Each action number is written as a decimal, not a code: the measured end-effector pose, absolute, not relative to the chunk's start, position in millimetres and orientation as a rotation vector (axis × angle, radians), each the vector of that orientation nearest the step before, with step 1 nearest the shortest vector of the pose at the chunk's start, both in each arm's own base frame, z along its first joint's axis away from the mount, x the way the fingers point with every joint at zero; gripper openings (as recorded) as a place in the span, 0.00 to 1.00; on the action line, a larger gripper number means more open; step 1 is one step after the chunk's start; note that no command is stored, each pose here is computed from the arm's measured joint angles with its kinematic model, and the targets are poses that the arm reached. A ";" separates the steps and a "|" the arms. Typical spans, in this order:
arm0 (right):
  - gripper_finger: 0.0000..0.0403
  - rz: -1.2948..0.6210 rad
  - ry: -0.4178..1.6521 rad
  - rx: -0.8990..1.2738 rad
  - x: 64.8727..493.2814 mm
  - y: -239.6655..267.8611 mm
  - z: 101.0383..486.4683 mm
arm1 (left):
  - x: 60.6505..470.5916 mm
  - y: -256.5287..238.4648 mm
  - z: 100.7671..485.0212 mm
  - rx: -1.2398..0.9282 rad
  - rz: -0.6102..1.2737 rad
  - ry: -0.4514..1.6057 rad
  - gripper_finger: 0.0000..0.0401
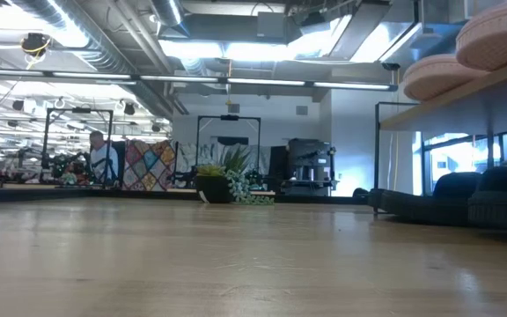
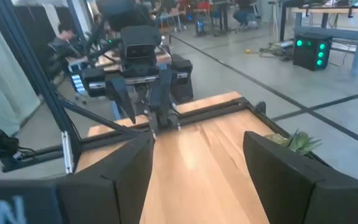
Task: Pick and place slides into the shelf
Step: Return to Home Position
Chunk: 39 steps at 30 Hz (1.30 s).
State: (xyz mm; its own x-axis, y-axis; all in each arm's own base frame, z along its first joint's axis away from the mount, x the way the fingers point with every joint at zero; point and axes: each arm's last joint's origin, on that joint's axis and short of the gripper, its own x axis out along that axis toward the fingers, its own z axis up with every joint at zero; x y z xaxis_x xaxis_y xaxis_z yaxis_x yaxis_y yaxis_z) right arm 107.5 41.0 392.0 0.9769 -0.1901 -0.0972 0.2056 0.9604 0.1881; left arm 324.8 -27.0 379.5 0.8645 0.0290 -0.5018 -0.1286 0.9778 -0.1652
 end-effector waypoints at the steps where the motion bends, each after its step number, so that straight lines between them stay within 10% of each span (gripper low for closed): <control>1: 0.61 -0.197 0.086 0.189 115.1 42.3 391.3 | 324.4 -28.4 378.7 -0.194 0.080 0.530 0.57; 18: 0.61 -0.575 0.005 0.062 146.2 -27.1 399.3 | 289.6 -37.5 385.8 -0.143 0.129 0.550 0.57; 39: 0.61 -1.248 -0.003 -0.052 45.9 -57.8 388.2 | 147.3 15.4 317.9 -0.213 0.369 0.088 0.57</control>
